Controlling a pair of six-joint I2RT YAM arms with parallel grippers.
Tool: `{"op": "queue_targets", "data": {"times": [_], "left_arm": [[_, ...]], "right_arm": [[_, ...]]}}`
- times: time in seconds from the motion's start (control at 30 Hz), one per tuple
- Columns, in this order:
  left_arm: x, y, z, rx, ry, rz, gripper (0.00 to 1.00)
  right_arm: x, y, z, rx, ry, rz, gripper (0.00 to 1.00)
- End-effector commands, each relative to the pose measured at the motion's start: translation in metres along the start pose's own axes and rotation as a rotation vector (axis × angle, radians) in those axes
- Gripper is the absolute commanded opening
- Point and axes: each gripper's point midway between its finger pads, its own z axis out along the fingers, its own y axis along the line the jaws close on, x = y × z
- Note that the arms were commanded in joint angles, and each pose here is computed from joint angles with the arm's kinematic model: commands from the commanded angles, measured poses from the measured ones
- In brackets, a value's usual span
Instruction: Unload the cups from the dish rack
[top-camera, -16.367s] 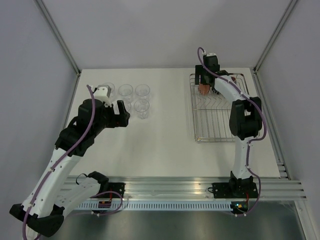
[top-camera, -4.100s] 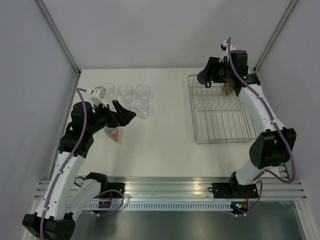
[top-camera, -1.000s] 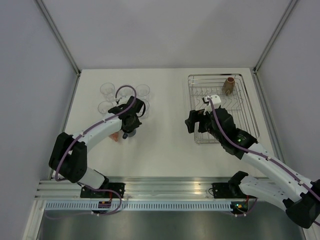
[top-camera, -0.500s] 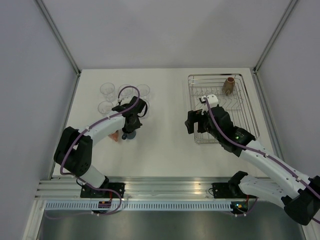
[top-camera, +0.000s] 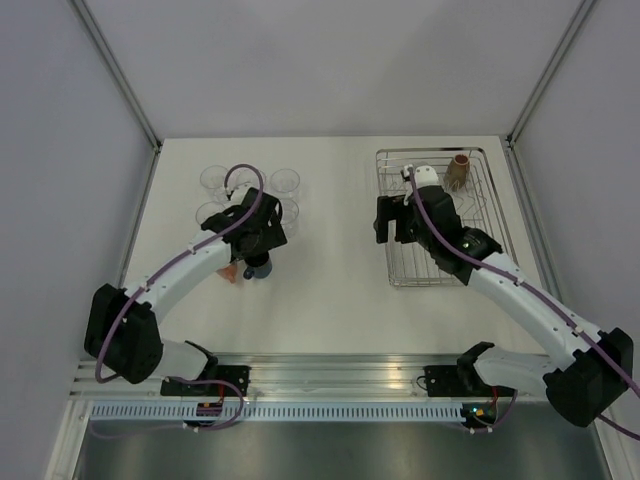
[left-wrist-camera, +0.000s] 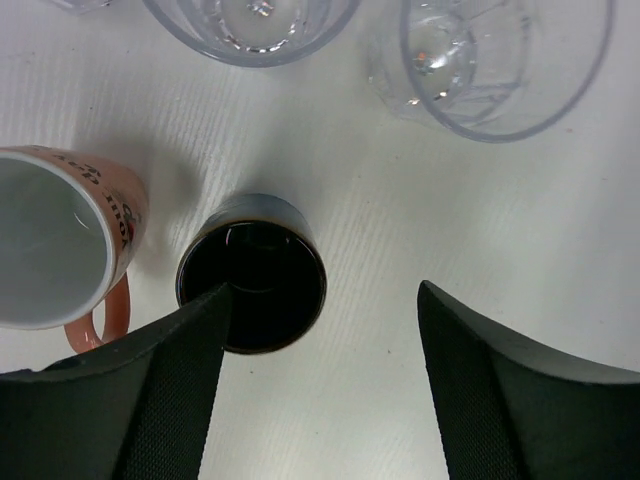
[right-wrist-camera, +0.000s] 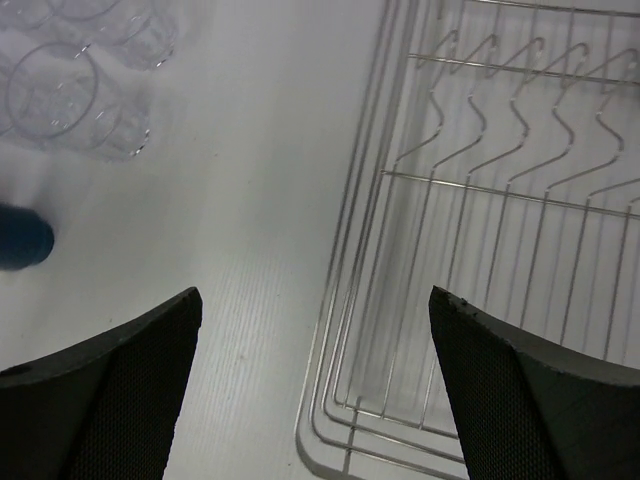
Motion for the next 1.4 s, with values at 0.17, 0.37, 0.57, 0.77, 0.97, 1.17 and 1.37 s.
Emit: {"op": "queue_targets", "data": {"times": [0.17, 0.37, 0.57, 0.77, 0.97, 1.17, 1.37], "left_arm": [[-0.047, -0.013, -0.096, 0.274, -0.169, 0.051, 0.99], [-0.056, -0.014, -0.157, 0.461, -0.265, 0.208, 0.99], [-0.052, 0.011, -0.178, 0.459, -0.338, 0.268, 0.99], [-0.043, 0.024, -0.165, 0.415, -0.339, 0.299, 0.99], [-0.041, 0.037, -0.156, 0.347, -0.339, 0.301, 0.99], [-0.035, 0.040, -0.145, 0.311, -0.305, 0.319, 0.99], [-0.035, 0.038, -0.147, 0.326, -0.304, 0.319, 0.99]], "right_arm": [[-0.048, -0.097, 0.030, 0.260, -0.021, 0.163, 0.98], [-0.067, -0.160, 0.063, 0.348, 0.017, 0.205, 0.98], [-0.087, -0.212, 0.090, 0.431, -0.015, 0.217, 0.98], [-0.092, -0.256, 0.121, 0.499, 0.094, 0.168, 0.98], [-0.079, -0.295, 0.150, 0.549, 0.208, 0.119, 0.98], [-0.061, -0.306, 0.176, 0.478, 0.251, 0.127, 0.98], [-0.038, -0.313, 0.195, 0.434, 0.304, 0.133, 0.95]]}}
